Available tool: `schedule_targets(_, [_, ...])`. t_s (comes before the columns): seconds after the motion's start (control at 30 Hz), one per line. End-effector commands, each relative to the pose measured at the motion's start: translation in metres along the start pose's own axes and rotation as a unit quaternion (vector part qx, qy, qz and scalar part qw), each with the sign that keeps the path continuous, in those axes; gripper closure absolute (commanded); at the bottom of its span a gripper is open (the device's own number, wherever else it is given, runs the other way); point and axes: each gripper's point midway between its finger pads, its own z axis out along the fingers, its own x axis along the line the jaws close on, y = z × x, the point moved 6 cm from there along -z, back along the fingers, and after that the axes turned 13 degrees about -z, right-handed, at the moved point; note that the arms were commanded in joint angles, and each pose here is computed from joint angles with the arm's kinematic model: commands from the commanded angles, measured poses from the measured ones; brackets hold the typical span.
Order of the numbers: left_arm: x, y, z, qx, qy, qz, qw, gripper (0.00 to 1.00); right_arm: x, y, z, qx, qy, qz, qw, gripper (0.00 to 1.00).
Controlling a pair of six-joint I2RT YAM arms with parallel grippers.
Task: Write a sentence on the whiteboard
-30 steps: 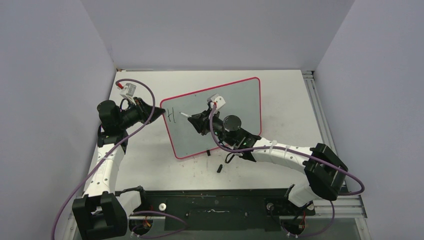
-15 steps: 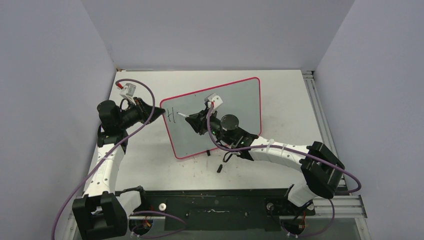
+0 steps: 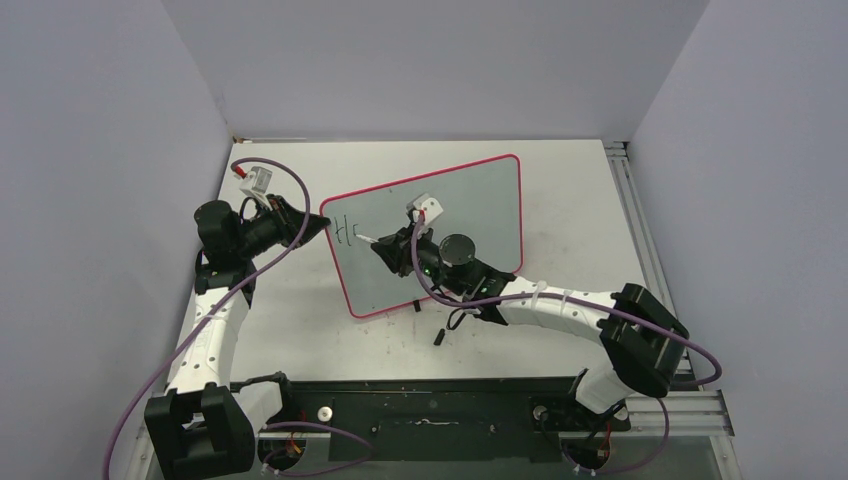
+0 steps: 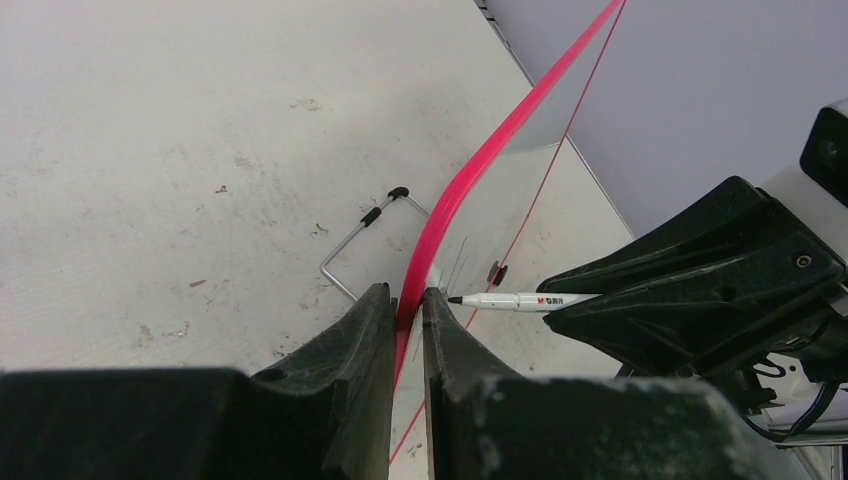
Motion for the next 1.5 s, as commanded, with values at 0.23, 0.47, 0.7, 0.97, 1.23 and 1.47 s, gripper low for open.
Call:
schedule_targets(0.23, [-0.014, 0.011, -0.001, -0.01, -0.019, 0.027, 0.999, 0.88, -0.011, 0.013, -0.009, -0.017, -0.046, -0.014, 0.999, 0.95])
schedule_targets(0.47, [-0.015, 0.011, -0.002, -0.01, -0.019, 0.027, 0.999, 0.88, -0.017, 0.022, -0.011, -0.026, -0.06, -0.02, 0.998, 0.95])
schedule_targets(0.7, [-0.014, 0.011, -0.001, -0.009, -0.019, 0.026, 0.999, 0.88, -0.016, 0.03, -0.005, -0.041, -0.056, -0.019, 0.997, 0.95])
schedule_targets(0.97, [-0.015, 0.011, -0.002, -0.01, -0.02, 0.027, 0.999, 0.88, -0.014, 0.036, 0.001, -0.052, -0.05, -0.017, 0.997, 0.95])
schedule_targets(1.23, [-0.015, 0.011, -0.002, -0.01, -0.02, 0.027, 0.999, 0.88, -0.013, 0.035, 0.005, -0.051, -0.046, -0.016, 0.998, 0.95])
schedule_targets(1.47, [-0.014, 0.011, -0.001, -0.01, -0.02, 0.027, 0.999, 0.88, -0.01, 0.038, 0.004, -0.056, -0.036, -0.016, 0.998, 0.95])
